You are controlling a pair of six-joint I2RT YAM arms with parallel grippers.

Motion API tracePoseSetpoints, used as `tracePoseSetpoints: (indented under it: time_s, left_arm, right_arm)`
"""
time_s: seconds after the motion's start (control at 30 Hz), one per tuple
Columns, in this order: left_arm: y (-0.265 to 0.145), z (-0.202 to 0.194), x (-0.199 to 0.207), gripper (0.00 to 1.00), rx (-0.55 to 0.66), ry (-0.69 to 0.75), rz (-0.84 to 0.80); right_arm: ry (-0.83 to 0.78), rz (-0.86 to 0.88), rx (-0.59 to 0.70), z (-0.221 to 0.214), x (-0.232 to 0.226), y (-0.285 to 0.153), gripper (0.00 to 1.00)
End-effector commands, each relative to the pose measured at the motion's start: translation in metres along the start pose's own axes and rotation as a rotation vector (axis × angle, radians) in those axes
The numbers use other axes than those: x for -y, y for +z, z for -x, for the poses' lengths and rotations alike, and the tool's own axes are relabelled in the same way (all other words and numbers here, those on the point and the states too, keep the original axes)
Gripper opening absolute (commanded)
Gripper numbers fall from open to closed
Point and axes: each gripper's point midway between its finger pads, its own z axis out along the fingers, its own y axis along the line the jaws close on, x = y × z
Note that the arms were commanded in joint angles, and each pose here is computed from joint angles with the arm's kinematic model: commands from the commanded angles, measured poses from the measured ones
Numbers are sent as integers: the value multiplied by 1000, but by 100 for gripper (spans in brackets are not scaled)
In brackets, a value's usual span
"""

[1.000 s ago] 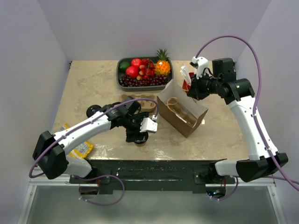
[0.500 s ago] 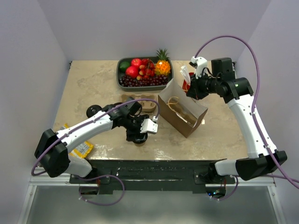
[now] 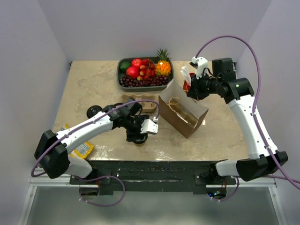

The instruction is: Pack the takeout coffee

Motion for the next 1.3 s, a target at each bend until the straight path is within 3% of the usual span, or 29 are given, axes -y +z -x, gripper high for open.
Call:
tracePoseSetpoints:
  time_s: [0.0,0.07,0.27,0.37,0.53,0.8,1.0,1.27]
  left_arm:
    - [-13,4,-7,56,8,22,55]
    - [-17,5,-5,47,1,23,44]
    - [-53,38,-10,38,102,76,117]
    - [-79,65,-21,0,165,100,174]
    - [-135,121,-45,0,285,184,305]
    - [-251,228,-95,0,587,267,631]
    - [-266,266,-114,0,677,264,659]
    - [-216,290,-94,0,686,307,578]
  right_arm:
    - [-1,4,30,7,0,-1,0]
    - [-1,3,30,8,0,-1,0]
    - [-11,-17,27,9,4,-1,0]
    - [-32,-21,28,12,5,-3,0]
    - [-101,-11,25,14,4,-8,0]
    - [-166,-21,45,15,3,-13,0]
    - [-190,-6,54,16,-8,-10,0]
    - [-121,-23,112,31,-11,-17,0]
